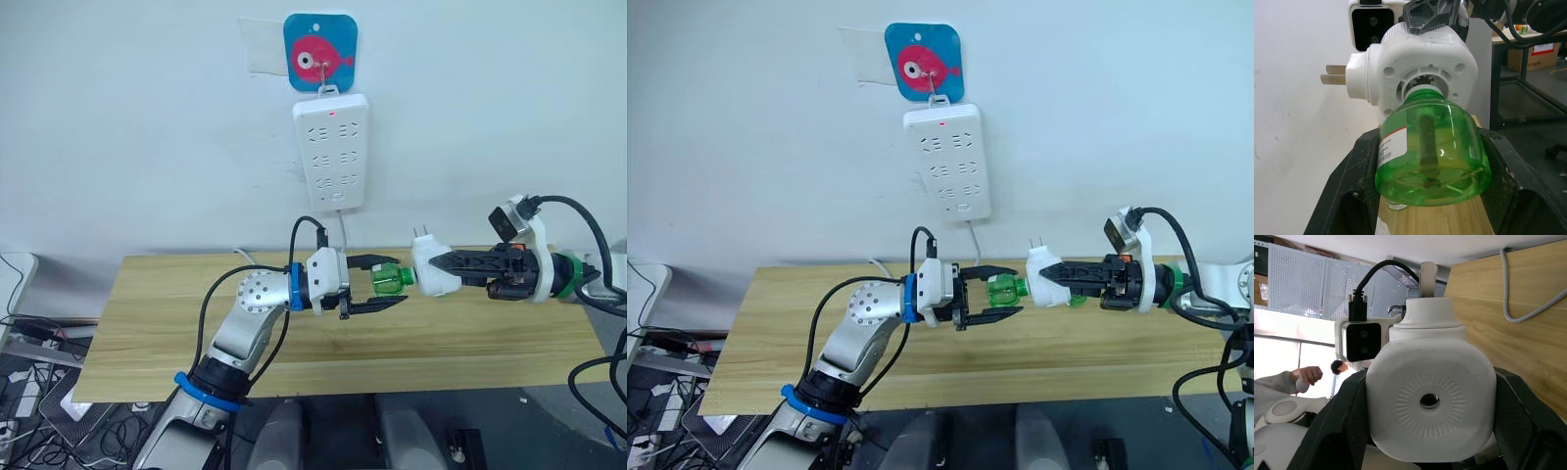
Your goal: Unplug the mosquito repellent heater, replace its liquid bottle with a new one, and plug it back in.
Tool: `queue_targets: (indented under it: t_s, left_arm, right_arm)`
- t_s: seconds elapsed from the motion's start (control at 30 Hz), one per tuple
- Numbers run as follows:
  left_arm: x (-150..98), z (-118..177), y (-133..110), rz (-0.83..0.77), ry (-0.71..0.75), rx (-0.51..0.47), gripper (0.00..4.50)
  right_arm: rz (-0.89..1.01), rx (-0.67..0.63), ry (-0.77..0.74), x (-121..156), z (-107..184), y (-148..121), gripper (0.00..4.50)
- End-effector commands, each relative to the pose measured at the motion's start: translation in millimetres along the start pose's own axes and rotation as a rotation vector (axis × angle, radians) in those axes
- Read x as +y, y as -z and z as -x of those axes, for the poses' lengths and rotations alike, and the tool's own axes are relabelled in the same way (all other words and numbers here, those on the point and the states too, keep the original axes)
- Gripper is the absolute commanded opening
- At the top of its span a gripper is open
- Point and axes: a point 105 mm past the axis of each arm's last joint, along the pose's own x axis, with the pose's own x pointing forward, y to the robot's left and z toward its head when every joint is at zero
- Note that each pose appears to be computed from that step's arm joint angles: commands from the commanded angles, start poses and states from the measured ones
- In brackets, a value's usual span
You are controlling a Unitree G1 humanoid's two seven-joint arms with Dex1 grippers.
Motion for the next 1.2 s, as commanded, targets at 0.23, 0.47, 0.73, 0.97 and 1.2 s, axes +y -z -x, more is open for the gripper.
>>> queue_targets:
  t_s: [0.23,0.47,0.73,0.97,1.2]
  left_arm:
    - [-9,-7,-8,-0.018,0.048,-0.027,2.27]
    - [-9,-8,-5,-0.008,0.05,-0.018,2.27]
    - [-9,-8,-8,-0.005,0.036,-0.045,2.27]
    - [-9,-8,-12,-0.001,0.04,-0.068,2.27]
    - [-2,-7,-12,0.059,-0.014,-0.084,2.27]
  right_arm:
    - [0.089,0.01,-0.016,16,-12,0,2.96]
    - [0.136,0.047,-0.007,25,-28,10,2.96]
    - [0.145,0.063,-0.03,30,-34,17,2.96]
    - [0.123,0.07,-0.073,32,-31,18,4.35]
    - [0.119,0.115,-0.123,40,-28,19,4.46]
